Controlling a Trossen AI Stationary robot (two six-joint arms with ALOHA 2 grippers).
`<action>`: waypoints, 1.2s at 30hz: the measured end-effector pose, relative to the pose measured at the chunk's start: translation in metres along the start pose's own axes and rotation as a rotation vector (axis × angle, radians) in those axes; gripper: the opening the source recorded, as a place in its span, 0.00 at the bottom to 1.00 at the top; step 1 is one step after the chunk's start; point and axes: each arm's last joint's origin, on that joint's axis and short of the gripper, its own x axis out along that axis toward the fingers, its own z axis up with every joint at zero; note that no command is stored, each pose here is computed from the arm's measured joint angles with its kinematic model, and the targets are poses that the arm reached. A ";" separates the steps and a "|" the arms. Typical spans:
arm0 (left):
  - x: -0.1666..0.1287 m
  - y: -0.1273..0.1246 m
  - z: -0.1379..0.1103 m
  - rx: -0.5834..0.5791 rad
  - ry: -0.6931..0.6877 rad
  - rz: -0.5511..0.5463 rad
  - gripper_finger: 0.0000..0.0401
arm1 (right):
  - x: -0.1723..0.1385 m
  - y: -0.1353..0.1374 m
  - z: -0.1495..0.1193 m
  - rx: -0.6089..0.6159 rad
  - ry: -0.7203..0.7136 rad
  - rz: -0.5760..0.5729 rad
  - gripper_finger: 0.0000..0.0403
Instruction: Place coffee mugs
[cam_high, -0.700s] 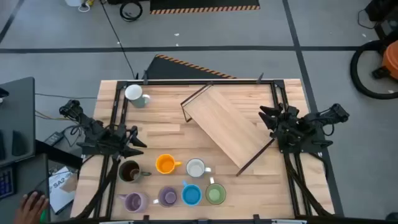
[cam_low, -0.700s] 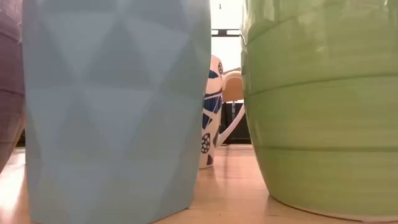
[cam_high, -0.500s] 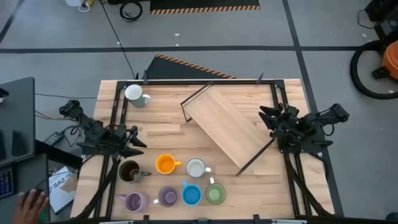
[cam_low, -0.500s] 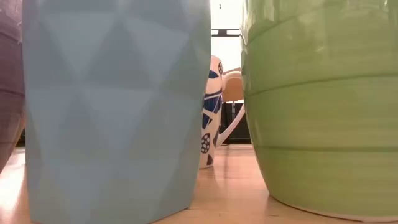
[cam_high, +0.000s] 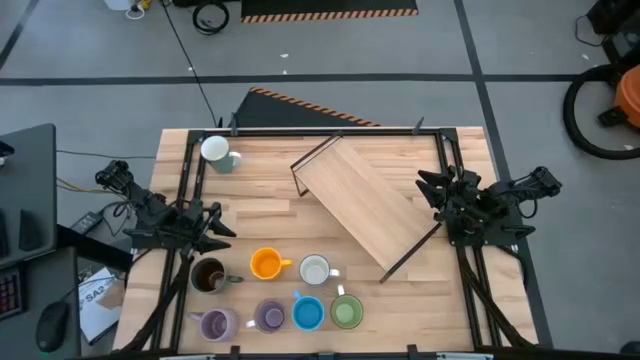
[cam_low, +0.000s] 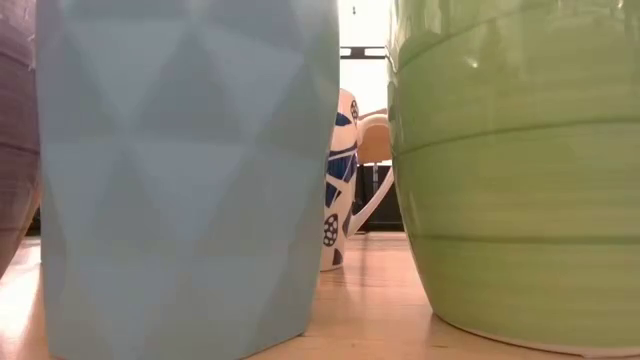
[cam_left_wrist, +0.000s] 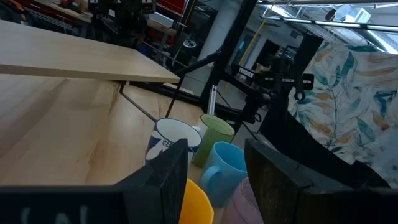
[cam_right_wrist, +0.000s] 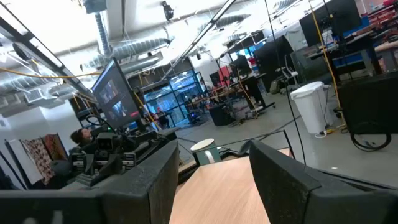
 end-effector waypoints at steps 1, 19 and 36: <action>0.000 0.000 0.000 0.000 0.000 0.000 0.42 | 0.000 0.000 0.000 0.000 0.000 0.000 0.50; 0.000 0.000 0.000 0.000 0.000 0.000 0.42 | 0.000 0.000 0.000 0.000 0.000 0.000 0.50; -0.002 -0.006 0.017 -0.081 -0.174 -0.050 0.42 | 0.000 0.000 0.005 0.216 -0.041 0.008 0.50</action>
